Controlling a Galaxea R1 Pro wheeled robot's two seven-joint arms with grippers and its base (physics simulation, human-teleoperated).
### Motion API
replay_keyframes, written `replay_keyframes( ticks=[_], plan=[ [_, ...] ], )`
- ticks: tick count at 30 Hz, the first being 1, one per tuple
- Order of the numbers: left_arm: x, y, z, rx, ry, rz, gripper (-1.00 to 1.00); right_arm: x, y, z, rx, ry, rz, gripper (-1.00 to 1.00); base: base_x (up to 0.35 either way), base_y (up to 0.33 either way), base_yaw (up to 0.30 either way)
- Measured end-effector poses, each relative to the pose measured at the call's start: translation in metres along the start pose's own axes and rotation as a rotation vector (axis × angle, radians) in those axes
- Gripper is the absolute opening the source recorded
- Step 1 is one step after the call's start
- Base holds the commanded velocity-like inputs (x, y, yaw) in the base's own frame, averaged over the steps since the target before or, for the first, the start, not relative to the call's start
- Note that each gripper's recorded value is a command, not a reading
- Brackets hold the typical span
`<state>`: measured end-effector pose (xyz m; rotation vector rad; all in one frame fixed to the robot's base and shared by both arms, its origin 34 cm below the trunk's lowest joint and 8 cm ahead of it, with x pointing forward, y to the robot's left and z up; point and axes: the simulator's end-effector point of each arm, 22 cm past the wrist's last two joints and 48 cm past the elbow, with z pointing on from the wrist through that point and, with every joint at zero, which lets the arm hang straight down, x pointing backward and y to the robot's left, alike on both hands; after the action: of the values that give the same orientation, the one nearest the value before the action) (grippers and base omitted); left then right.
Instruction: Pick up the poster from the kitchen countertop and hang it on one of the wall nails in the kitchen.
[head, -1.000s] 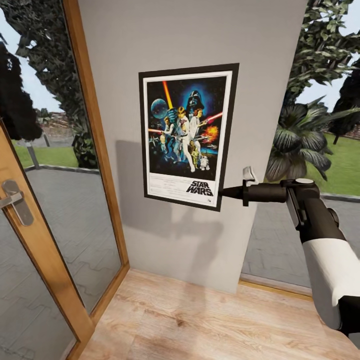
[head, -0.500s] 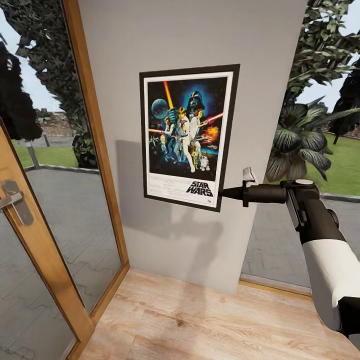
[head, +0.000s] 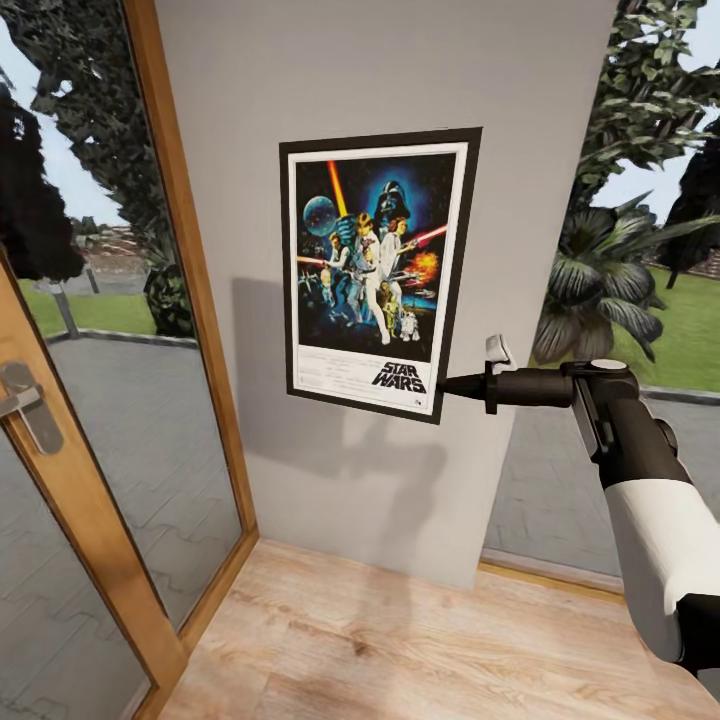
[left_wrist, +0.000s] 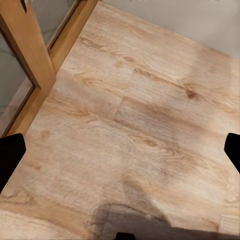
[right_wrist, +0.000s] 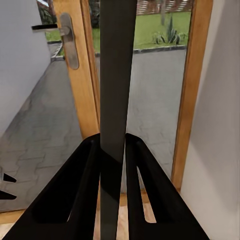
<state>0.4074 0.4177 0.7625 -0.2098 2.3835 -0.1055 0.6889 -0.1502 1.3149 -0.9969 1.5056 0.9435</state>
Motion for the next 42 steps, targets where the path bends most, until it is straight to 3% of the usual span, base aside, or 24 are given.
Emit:
replay_keyframes(
  ticks=[42],
  plan=[
    [-0.0015, 0.001, -0.0001, -0.002, -0.003, 0.001, 1.0, -0.0066, 0.0033, -0.0005, -0.014, -0.027, 0.0, -1.0, 0.106, 0.021, 0.0]
  ],
)
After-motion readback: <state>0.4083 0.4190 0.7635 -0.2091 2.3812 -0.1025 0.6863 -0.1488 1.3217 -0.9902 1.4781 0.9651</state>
